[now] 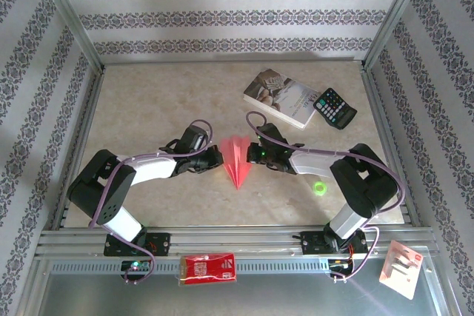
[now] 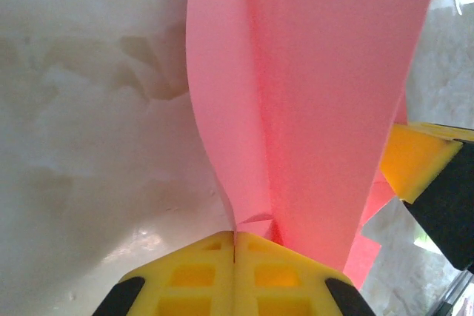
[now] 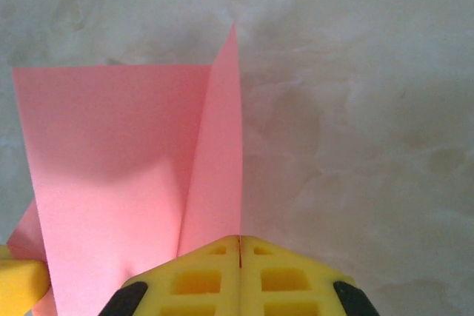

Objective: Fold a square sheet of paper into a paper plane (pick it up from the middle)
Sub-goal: Move a paper plane to the center of the table, then reset both arms

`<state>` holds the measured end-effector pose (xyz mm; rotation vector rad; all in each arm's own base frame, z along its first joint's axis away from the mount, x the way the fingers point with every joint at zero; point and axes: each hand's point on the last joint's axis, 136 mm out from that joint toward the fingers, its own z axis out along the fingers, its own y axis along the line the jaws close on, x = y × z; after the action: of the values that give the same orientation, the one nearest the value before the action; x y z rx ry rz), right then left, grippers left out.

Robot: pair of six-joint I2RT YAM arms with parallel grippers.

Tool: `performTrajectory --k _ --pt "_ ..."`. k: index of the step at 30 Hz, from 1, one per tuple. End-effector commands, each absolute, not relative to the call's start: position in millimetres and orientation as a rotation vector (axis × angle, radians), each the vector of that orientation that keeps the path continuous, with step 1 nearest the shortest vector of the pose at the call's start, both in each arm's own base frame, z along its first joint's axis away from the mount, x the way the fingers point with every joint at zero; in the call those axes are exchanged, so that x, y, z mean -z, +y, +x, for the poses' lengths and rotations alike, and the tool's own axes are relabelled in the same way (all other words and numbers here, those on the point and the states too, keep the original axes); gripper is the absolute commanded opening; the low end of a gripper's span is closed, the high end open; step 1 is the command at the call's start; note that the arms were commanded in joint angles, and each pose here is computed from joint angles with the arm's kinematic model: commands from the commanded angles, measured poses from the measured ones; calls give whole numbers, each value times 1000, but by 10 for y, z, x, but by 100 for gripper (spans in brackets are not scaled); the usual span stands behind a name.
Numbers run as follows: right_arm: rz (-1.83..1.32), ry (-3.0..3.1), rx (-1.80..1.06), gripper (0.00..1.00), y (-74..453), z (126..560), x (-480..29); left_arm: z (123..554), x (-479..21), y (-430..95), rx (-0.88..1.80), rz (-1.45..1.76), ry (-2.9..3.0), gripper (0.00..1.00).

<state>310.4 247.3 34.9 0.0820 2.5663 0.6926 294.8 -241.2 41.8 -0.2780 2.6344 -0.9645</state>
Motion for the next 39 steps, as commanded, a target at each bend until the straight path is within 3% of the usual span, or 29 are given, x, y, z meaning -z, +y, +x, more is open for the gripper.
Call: performTrajectory --k 1,8,17,23,28,31,35,39 --pt "61 2542 -715 1 2520 3189 -386 3006 -424 -2305 939 -330 2605 0" --pt "66 2549 -726 4 2504 3151 -347 2993 -390 -2342 973 -310 2612 0" --pt "45 2506 -767 23 2487 3183 -605 3050 -488 -2332 975 -292 2600 29" --pt "60 2435 -726 34 2206 3205 -1003 3174 -829 -2106 892 -254 2510 45" --pt "55 2332 -330 47 1531 3350 -1383 3375 -1265 -1612 626 -209 2361 63" --pt "86 2226 7 63 995 3445 -1580 3478 -1574 -1108 347 -230 2217 75" --pt "172 2107 319 83 406 3533 -1722 3491 -1958 -457 7 -280 1978 100" --pt "264 2068 476 97 -28 3611 -1661 3471 -2048 22 -202 -321 1826 100"
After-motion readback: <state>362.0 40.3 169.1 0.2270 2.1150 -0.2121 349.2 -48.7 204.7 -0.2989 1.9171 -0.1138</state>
